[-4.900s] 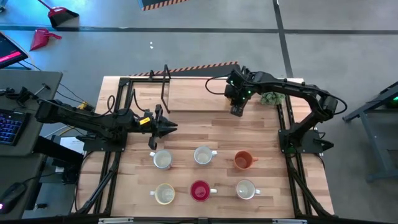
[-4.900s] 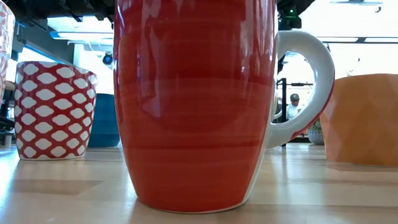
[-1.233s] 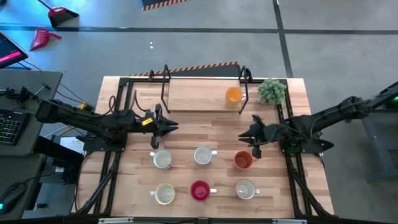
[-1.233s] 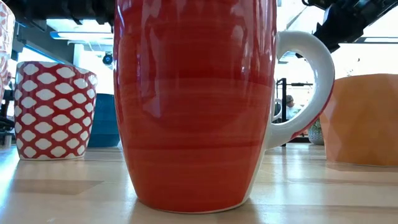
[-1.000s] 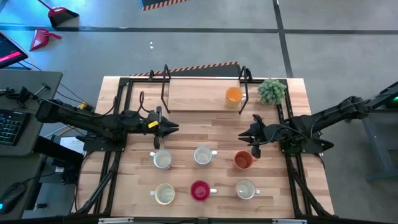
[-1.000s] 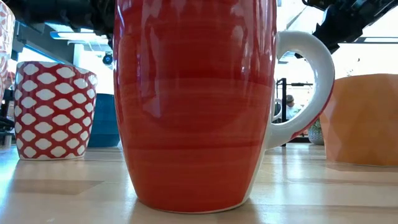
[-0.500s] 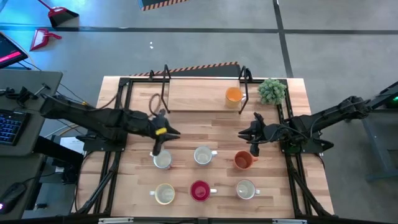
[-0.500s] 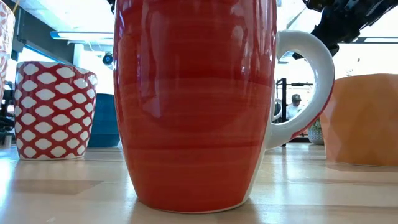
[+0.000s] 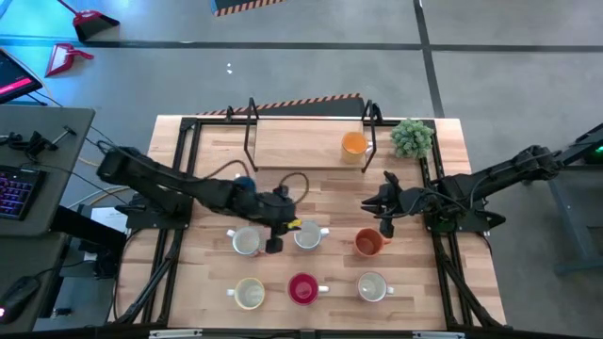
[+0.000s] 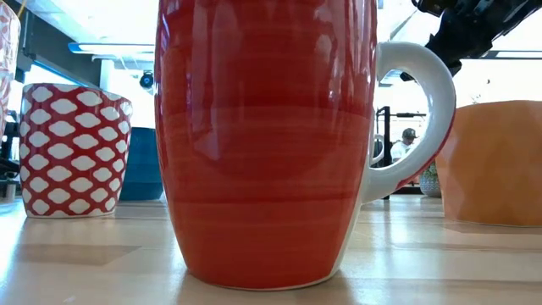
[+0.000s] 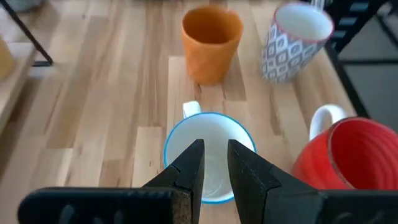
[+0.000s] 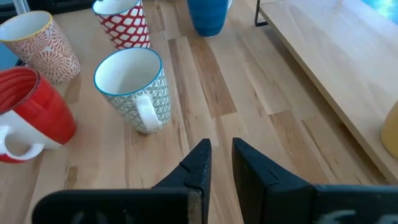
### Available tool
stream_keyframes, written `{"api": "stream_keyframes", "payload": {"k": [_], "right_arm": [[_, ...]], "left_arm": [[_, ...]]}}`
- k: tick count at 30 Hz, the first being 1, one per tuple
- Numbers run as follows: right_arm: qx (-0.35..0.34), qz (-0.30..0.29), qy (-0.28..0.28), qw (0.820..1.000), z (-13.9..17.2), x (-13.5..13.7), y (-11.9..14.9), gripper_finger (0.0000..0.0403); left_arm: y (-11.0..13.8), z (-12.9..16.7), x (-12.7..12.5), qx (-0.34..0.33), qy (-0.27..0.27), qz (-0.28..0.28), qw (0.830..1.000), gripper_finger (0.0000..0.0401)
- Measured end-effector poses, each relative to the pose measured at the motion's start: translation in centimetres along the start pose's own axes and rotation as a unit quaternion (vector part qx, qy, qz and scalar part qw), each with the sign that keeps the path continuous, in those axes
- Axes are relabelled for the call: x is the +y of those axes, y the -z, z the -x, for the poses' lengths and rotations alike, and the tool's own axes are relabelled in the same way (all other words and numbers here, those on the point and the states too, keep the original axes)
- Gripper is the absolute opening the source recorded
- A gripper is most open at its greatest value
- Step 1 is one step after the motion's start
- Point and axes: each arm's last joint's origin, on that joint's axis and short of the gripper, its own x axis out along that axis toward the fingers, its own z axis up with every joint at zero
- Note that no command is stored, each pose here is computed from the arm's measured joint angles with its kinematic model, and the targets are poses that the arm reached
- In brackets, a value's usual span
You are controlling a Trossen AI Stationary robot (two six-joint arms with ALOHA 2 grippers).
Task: Place coffee mugs
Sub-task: Put the white blue mug on the shelf
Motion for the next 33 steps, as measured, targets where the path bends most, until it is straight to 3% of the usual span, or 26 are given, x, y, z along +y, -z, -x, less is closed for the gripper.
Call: {"api": "stream_keyframes", "payload": {"k": [4,12,19,33], "right_arm": [[0.006,0.002,-0.002,1.0,0.0,0.0,0.1,0.0044],[0.008,0.012,-0.007,1.0,0.0,0.0,0.1,0.0044],[0.015,0.014,-0.012,1.0,0.0,0.0,0.2,0.0044],[0.025,0.031,-0.009,0.999,0.0,-0.1,0.4,0.0044]], "left_arm": [[0.4,-2.0,-0.1,0.046,-0.008,0.0,0.999,0.0061],[0.2,-4.4,0.8,0.074,-0.04,0.009,0.996,0.0061],[0.2,-4.7,2.1,0.092,-0.053,0.021,0.994,0.006],[0.3,-4.7,2.0,0.101,-0.036,0.036,0.994,0.006]]}}
